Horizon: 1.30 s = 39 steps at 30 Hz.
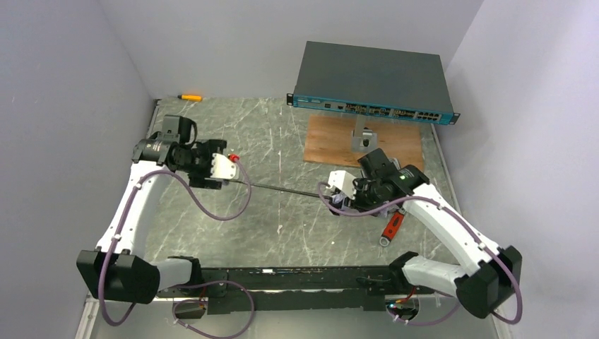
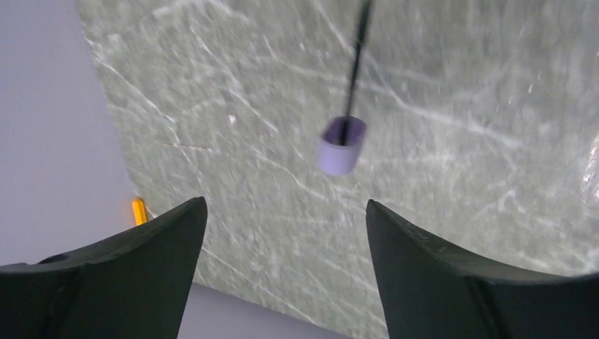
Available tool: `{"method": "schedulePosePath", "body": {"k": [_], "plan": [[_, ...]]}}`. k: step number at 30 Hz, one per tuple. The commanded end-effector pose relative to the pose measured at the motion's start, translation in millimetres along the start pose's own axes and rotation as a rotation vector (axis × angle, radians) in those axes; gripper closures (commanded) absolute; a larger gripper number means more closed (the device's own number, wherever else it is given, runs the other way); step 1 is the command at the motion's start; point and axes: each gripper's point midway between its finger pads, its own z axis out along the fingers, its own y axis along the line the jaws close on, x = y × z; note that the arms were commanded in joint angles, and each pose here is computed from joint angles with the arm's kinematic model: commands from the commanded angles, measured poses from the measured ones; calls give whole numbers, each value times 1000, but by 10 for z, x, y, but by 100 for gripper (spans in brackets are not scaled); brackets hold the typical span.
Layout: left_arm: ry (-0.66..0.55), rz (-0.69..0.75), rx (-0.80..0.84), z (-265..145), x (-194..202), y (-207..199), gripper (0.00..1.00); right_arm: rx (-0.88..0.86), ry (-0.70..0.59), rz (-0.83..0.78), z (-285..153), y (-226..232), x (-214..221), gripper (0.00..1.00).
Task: Open the umbrella
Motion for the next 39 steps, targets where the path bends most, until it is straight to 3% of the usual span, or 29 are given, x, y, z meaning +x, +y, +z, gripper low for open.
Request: {"method": "schedulePosePath", "body": {"k": [1,7,12,19,24,26,28,29,32,34,35,37,39], "plan": [[-101,-12,-121,-281,-575,249,2,-100,50,70,14,196,20,100],[-376,-25,-165,-553,-1385,222,0,-213,-63,197,79,336,-300,100],[-506,20,-100,-399,-1809,-121,0,-384,-248,218,-93,458,-829,100],[-494,141,-25,12,-2260,-427,1,-525,-368,241,-289,500,-1297,100],[-427,206,-72,229,-2441,-394,16,-514,-383,146,-372,601,-1399,100],[-407,241,-78,324,-2465,-428,18,-514,-384,110,-390,656,-1415,100],[-363,294,-70,438,-2438,-489,30,-512,-398,100,-433,666,-1455,100],[-339,307,-60,487,-2413,-521,43,-511,-403,105,-453,662,-1471,100],[-303,284,-51,533,-2368,-526,96,-503,-404,106,-475,662,-1460,100],[-294,285,-51,520,-2318,-550,100,-517,-406,125,-482,698,-1427,100],[-313,293,-38,491,-2318,-580,100,-534,-409,136,-486,724,-1418,93],[-377,275,17,390,-2324,-673,100,-559,-423,170,-522,742,-1410,49],[-431,222,100,298,-2319,-769,100,-534,-446,198,-579,646,-1408,23]]}}
